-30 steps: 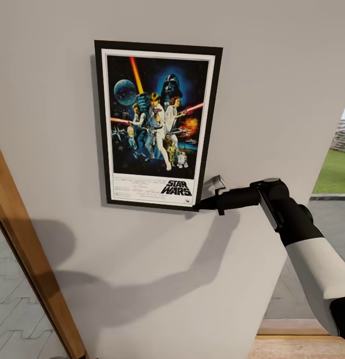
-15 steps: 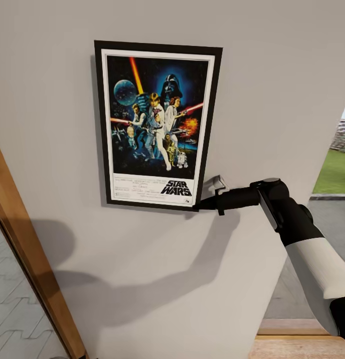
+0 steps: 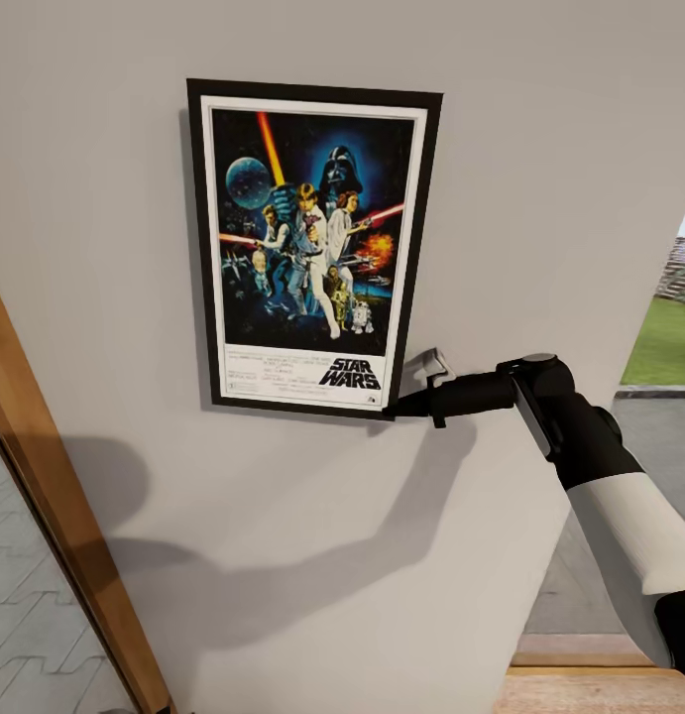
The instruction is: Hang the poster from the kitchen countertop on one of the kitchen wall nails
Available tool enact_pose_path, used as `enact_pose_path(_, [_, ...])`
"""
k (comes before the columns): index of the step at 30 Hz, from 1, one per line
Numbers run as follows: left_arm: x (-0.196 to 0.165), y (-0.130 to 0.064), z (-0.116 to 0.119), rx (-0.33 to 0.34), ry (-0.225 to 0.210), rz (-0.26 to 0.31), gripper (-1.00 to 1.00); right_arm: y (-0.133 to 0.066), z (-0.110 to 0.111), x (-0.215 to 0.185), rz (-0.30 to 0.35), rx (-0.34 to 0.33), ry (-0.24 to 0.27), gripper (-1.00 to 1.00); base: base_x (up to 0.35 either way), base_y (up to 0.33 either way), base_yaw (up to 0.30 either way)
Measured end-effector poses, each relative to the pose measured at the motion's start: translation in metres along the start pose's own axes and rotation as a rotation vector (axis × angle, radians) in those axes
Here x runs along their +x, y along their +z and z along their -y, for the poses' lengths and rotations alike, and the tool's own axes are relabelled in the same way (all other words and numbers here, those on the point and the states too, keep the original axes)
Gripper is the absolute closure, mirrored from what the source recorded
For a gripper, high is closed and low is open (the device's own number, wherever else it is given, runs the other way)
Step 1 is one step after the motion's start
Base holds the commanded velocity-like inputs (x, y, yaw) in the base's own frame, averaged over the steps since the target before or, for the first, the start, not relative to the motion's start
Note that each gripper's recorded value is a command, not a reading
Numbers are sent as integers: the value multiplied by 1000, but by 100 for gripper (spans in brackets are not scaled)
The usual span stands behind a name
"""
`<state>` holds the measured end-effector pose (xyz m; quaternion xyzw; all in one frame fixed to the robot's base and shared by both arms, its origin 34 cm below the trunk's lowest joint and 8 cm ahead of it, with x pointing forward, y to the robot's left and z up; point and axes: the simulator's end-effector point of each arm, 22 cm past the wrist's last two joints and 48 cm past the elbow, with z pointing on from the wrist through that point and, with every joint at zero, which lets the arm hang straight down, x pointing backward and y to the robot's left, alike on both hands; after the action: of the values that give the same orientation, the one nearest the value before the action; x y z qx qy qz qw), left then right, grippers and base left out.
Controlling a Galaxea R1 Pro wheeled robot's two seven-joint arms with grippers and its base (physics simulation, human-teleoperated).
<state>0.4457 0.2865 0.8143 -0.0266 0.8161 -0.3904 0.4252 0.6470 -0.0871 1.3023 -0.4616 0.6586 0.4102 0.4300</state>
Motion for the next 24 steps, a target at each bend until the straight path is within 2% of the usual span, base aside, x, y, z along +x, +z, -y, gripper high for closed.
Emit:
enact_pose_path(13, [0, 0, 0, 1, 0, 0, -100, 0, 0, 0, -2, 1, 9, 100, 0, 0, 0])
enact_pose_path(14, [0, 0, 0, 1, 0, 0, -100, 0, 7, 0, -1, 35, 6, 100, 0, 0, 0])
enact_pose_path(15, [0, 1, -1, 0, -1, -2, -100, -8, 8, -2, -29, 2, -55, 100, 0, 0, 0])
enact_pose_path(24, [1, 1, -2, -1, -3, -4, -100, -8, 8, -2, -27, 4, -62, 100, 0, 0, 0])
